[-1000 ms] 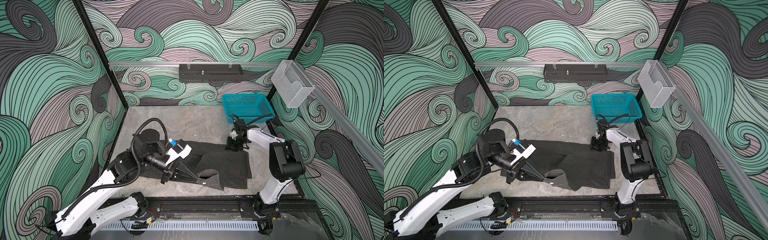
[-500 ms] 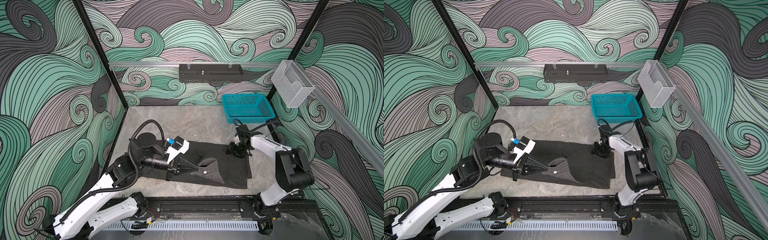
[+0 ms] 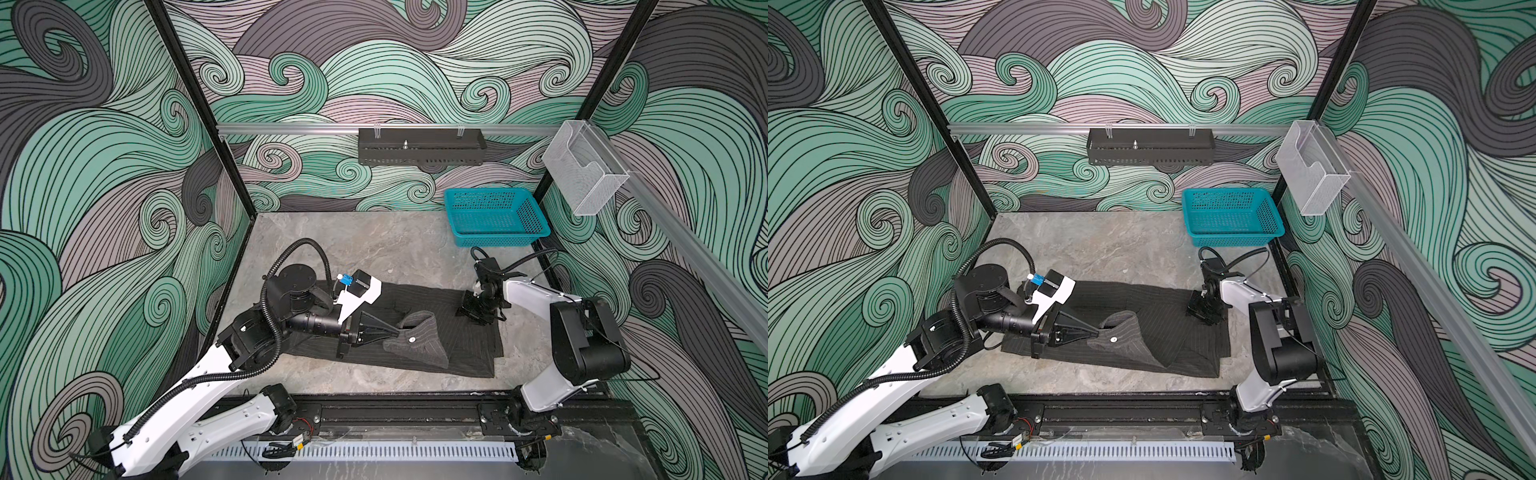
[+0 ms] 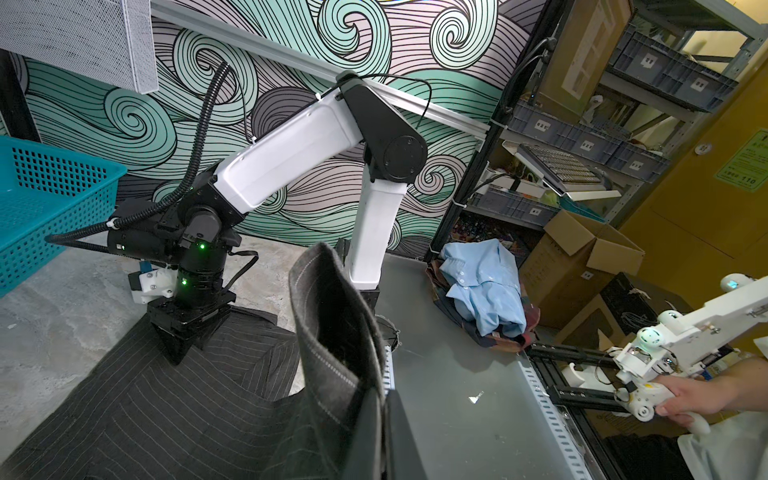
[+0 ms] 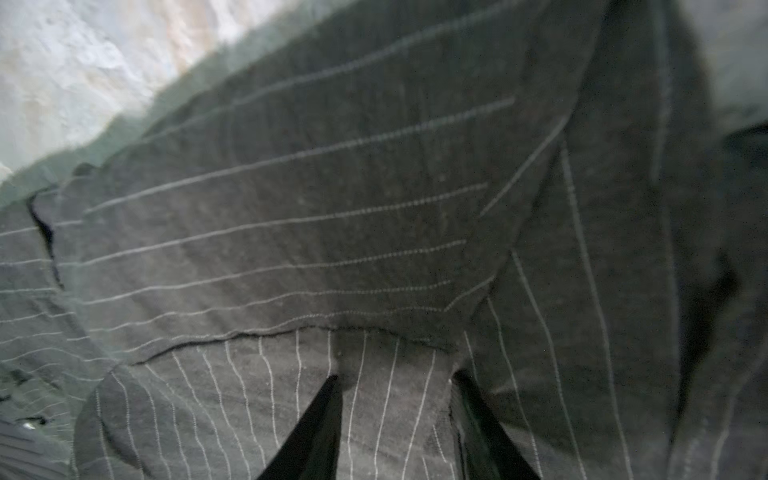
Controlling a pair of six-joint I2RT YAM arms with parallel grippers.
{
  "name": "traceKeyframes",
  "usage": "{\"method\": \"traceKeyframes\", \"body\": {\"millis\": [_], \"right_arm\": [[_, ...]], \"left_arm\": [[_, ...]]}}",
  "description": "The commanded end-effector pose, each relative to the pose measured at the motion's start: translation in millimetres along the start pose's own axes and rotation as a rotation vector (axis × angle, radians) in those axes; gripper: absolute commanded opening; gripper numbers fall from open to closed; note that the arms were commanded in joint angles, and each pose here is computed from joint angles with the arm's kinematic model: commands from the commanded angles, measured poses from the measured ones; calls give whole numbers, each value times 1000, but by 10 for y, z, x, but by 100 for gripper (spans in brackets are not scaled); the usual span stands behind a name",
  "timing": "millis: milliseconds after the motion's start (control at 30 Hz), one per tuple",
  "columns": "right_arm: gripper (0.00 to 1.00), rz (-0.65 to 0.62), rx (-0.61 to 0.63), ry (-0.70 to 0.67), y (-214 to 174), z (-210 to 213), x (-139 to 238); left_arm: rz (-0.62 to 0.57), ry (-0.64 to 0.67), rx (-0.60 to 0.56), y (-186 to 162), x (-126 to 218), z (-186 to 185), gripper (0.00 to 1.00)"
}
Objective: Fold and stack the long sleeve shirts
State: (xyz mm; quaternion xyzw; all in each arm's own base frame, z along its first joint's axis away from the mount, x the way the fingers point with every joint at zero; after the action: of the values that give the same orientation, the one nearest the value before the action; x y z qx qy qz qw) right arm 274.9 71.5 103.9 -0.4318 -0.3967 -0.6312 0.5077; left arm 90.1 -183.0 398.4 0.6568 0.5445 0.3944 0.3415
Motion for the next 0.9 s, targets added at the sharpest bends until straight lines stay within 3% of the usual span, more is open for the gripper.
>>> {"method": "traceKeyframes", "body": {"millis": [0, 167, 367, 633, 867], "right_arm": [[41, -14, -20, 35, 89, 33, -43], [18, -72, 0, 51, 165, 94, 96], [1, -106, 38, 53, 281, 173, 316], [0, -164, 168, -55, 437, 239, 730], [0, -65, 248, -218, 475, 101, 676]], "left_arm": [[-15, 2, -21, 34, 29, -26, 0], [-14, 8, -19, 35, 26, -6, 0], [-17, 11, -22, 46, 26, 7, 0], [-53, 85, -19, 59, 55, 77, 0], [-85, 142, -3, 32, 61, 168, 0]]}}
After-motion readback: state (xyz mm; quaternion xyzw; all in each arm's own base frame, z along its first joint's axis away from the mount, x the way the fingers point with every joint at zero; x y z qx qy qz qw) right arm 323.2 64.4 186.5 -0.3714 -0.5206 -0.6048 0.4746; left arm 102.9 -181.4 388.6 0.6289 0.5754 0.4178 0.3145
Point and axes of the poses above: each gripper's point midway between its finger pads, its own x axis back along the fingers, its own z axis along the line the jaws close on, y = z × x, the point moved 9 cm from there along x, back along the fingers, and after that the axes turned 12 degrees about x, right-handed, at the moved point
